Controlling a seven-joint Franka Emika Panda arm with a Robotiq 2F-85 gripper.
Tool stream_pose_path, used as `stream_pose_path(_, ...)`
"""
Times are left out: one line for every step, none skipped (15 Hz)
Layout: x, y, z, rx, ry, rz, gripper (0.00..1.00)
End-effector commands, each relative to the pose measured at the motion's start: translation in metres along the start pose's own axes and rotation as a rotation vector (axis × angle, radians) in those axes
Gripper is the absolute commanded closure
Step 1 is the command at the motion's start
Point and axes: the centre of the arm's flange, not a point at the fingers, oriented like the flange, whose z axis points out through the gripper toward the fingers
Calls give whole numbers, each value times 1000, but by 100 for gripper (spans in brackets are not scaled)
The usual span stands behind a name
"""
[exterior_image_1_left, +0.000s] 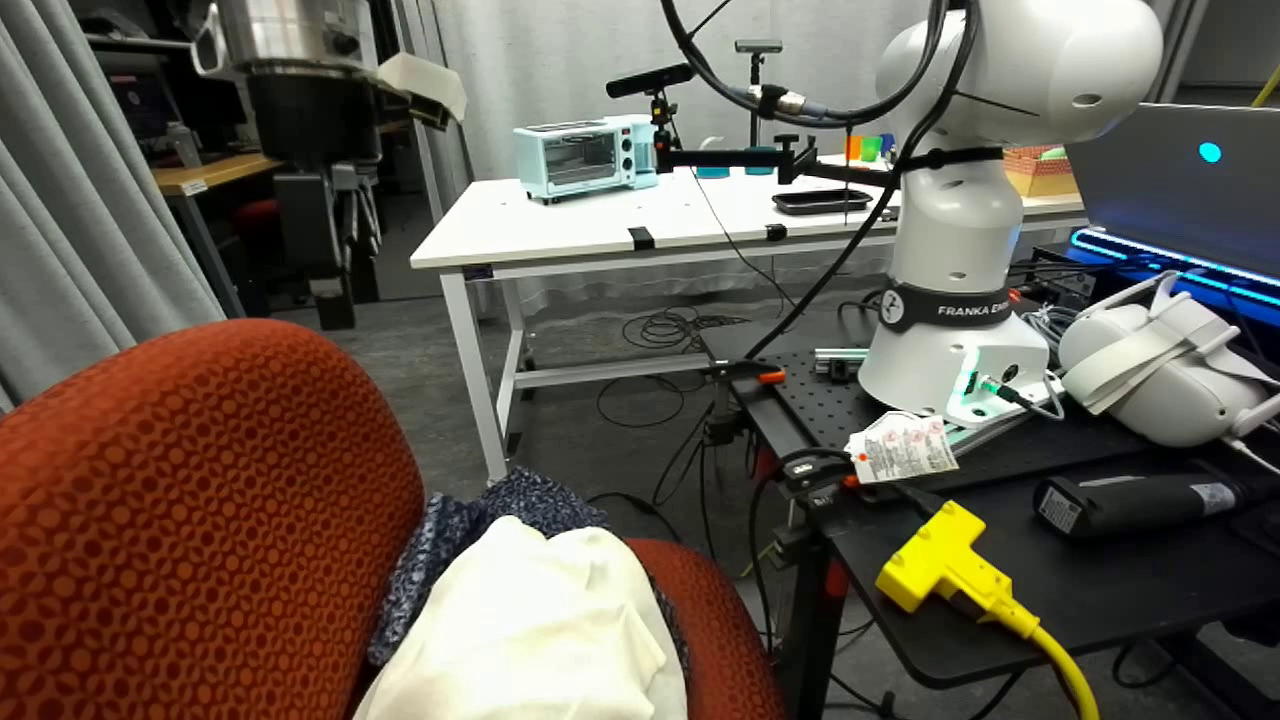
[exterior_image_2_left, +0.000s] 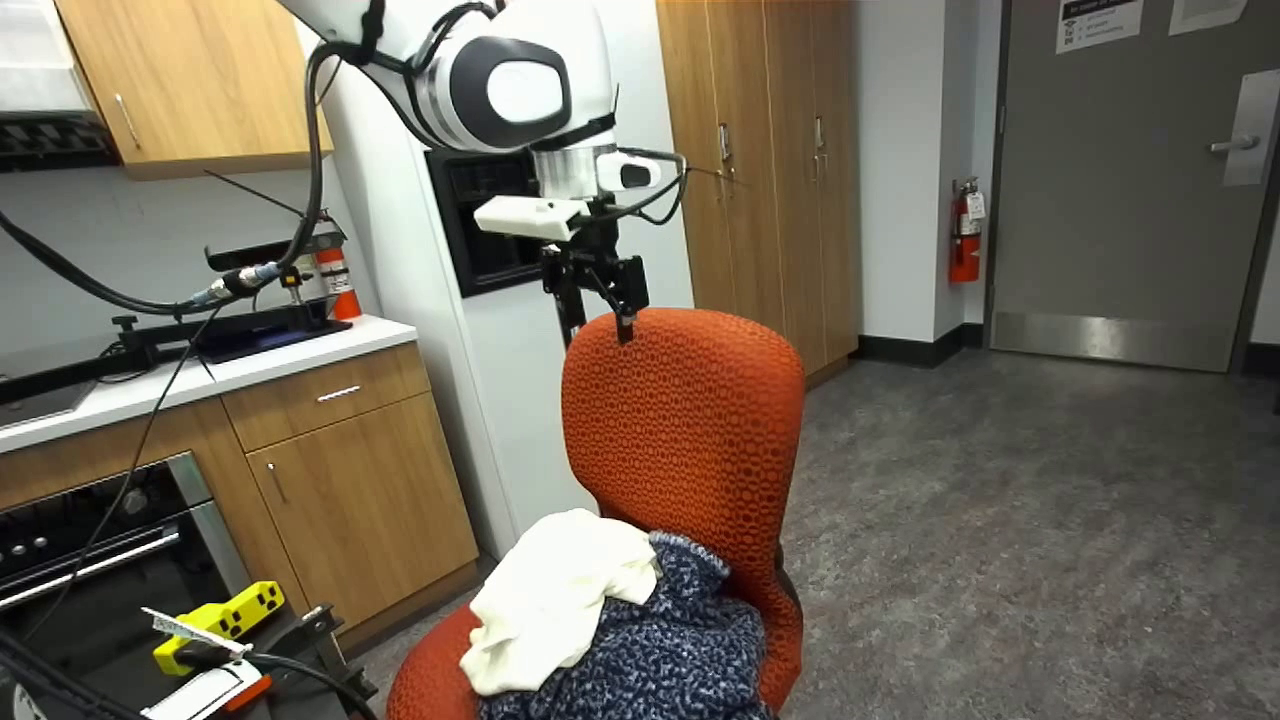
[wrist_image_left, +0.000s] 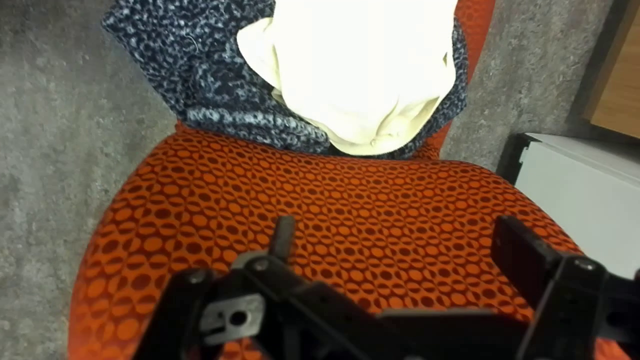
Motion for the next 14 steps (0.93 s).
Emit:
stream_pose_path(-2,33,45,-32,-25,110,0)
stream_pose_path(-3,41,58,-38,-33,135,0)
stream_pose_path(-2,48,72,-41,-41,164,0)
stream_pose_path(-1,53,84,-40,-48,192,0)
stream_pose_path(1,59,97,-43,-52,220,0)
stream_pose_path(3,64,111,-43,-56,253,0)
stream_pose_path(4,69,123,-44,-58,284,0)
stream_pose_path(5,75,136,-41,-62,320,0)
stream_pose_path(6,80,148,-46,-62,351,0)
stream_pose_path(6,88,160,-44,-66,388,0)
stream_pose_path(6,95,171,-46,-69,424,0)
stream_pose_path(5,103,183,-39,-75,466,0)
stream_pose_path(7,112,194,-28,-79,509,0)
stream_pose_path(7,118,203,-22,-81,541,0)
